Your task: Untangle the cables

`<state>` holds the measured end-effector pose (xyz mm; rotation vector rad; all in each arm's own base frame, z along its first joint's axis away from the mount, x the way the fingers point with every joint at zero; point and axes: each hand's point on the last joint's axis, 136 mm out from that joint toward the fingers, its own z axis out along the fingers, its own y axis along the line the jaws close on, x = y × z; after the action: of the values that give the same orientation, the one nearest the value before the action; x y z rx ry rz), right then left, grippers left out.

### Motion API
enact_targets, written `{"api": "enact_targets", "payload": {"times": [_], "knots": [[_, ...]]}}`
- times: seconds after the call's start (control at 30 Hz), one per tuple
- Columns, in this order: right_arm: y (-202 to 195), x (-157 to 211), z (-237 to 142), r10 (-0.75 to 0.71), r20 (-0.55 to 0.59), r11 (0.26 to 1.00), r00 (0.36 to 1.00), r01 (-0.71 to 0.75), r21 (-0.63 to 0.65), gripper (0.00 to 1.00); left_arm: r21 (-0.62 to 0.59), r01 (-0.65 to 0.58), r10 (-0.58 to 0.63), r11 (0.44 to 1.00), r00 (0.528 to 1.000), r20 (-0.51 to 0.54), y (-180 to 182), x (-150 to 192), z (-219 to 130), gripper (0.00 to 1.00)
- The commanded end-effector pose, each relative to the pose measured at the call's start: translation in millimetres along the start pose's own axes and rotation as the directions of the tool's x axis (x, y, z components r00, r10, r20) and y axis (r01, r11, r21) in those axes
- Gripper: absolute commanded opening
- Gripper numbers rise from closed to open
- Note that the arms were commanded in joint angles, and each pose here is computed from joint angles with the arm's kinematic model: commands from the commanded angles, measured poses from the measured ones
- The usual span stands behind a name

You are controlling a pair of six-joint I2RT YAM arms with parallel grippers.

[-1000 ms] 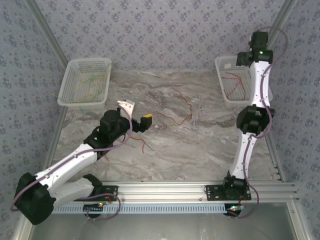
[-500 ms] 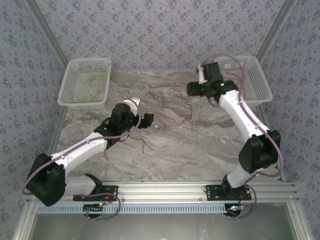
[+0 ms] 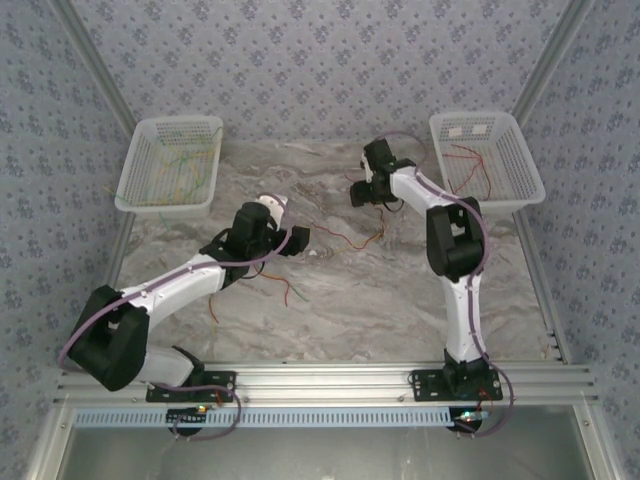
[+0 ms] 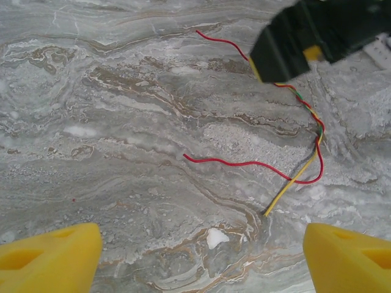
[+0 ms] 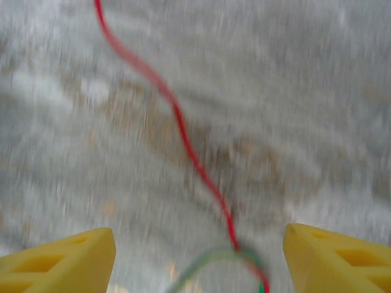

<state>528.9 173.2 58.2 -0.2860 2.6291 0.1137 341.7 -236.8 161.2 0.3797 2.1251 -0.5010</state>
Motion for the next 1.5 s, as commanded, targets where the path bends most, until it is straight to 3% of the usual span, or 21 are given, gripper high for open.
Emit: {"api": "enact_targets", "payload": {"times": [0.0,0.17,0.33,0.5,0.6,0.73,0.83,0.87,1.0,1.1,1.23,1.3,1.47], "knots": [[-5.3,-5.4,15.8,-0.063,-0.053,0.998,0.997,0.064,0.02,0.72,0.017,-0.002,0.002,1.0,0.999,0.035,-4.3,-16.3,-4.9,0.87],[-3.1,-13.0,41.5,-0.092,-0.075,0.996,0.993,0.093,0.009,0.38,0.011,-0.005,0.005,1.0,0.999,0.037,-3.3,-17.5,-8.3,0.87],[11.6,-23.6,24.5,-0.11,-0.044,0.993,0.993,0.108,-0.047,0.0,0.011,0.003,-0.004,1.0,0.998,0.055,-3.6,-22.0,-11.7,0.87],[32.9,-23.1,-29.1,-0.13,0.016,0.988,0.991,0.131,-0.083,0.0,-0.008,0.048,-0.047,0.999,0.992,0.113,2.4,-31.7,-21.4,0.88],[47.6,-20.2,-75.2,-0.108,0.101,0.978,0.989,0.124,-0.169,0.0,0.039,0.078,-0.084,0.996,0.979,0.186,0.7,-43.1,-34.2,0.89],[87.1,-2.6,-134.8,-0.129,0.256,0.895,0.958,0.224,-0.385,0.0,0.154,0.056,-0.098,0.986,0.953,0.286,-11.2,-58.5,-55.3,0.93],[111.9,19.9,-159.6,-0.194,0.36,0.819,0.913,0.353,-0.453,0.0,0.224,-0.005,-0.069,0.974,0.944,0.322,-24.6,-64.0,-66.0,0.94],[111.4,22.3,-161.5,-0.186,0.366,0.827,0.912,0.346,-0.443,0.0,0.24,-0.02,-0.062,0.971,0.943,0.327,-27.9,-64.2,-67.8,0.94],[101.2,15.2,-171.9,-0.003,0.261,0.88,0.965,0.126,-0.458,0.0,0.334,-0.111,-0.018,0.936,0.933,0.36,-49.7,-64.7,-77.7,0.96],[108.0,10.6,-194.1,0.156,0.277,0.885,0.948,-0.009,-0.465,0.0,0.41,-0.188,0.015,0.893,0.921,0.389,-72.0,-61.4,-85.3,0.99],[131.4,16.3,-220.6,0.232,0.293,0.867,0.928,-0.06,-0.495,0.0,0.435,-0.352,0.116,0.829,0.868,0.482,-106.3,-52.5,-95.6,0.99],[130.2,17.9,-228.4,0.255,0.31,0.883,0.916,-0.09,-0.46,0.0,0.439,-0.389,0.134,0.81,0.851,0.507,-114.9,-52.8,-97.6,0.99],[132.3,17.4,-252.6,0.329,0.325,0.852,0.887,-0.131,-0.507,0.0,0.437,-0.438,0.187,0.786,0.841,0.507,-121.8,-46.2,-81.4,0.99]]}}
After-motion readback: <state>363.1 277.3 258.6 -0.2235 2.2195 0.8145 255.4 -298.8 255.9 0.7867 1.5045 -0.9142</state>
